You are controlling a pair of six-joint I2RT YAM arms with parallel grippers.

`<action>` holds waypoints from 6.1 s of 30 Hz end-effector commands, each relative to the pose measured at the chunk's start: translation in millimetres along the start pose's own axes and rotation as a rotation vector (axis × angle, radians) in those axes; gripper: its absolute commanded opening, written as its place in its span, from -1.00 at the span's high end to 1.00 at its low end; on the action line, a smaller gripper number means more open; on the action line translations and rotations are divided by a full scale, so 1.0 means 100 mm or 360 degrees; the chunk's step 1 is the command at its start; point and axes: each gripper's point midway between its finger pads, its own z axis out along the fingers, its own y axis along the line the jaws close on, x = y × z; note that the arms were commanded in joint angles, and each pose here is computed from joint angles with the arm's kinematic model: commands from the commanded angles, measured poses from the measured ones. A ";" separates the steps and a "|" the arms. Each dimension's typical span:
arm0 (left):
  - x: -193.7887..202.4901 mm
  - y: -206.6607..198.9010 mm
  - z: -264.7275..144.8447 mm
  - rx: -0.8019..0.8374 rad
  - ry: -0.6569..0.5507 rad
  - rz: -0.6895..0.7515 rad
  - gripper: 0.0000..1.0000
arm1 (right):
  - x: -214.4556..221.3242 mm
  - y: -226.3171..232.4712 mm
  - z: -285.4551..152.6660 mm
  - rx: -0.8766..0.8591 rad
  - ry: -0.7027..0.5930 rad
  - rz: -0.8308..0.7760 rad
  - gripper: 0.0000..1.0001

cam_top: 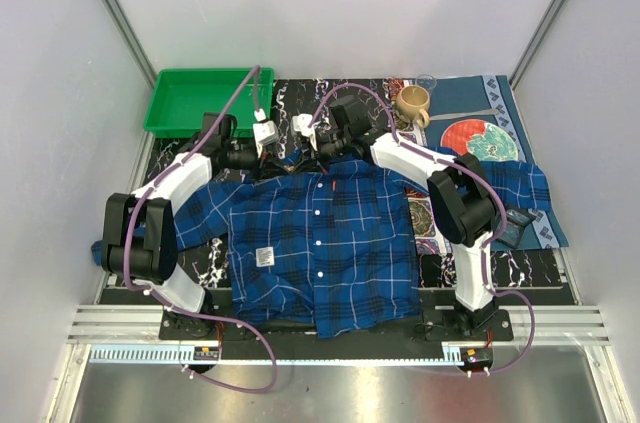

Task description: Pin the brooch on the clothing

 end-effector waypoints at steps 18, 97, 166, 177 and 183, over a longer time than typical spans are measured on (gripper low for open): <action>-0.03 0.30 0.02 -0.0200 0.0119 0.0332 0.56 | -1.21 0.56 0.03 -0.0279 -0.0326 -0.0304 1.00; -0.39 -0.35 -0.56 0.0022 -0.0116 0.1129 0.03 | -0.69 0.16 0.04 0.0073 -0.0050 -0.0428 1.00; 0.47 1.03 -0.53 -0.0542 0.0686 0.0131 -0.15 | 1.20 -1.50 -1.01 0.0840 0.0799 0.0563 -0.60; 1.07 1.06 -0.39 -0.0490 0.1070 -0.0053 -0.31 | 1.50 -1.52 -0.78 0.0703 0.0842 0.0570 -0.63; 1.27 1.05 -0.40 -0.0472 0.1228 -0.0075 -0.18 | 1.55 -1.35 -0.77 0.0629 0.0906 0.0530 0.04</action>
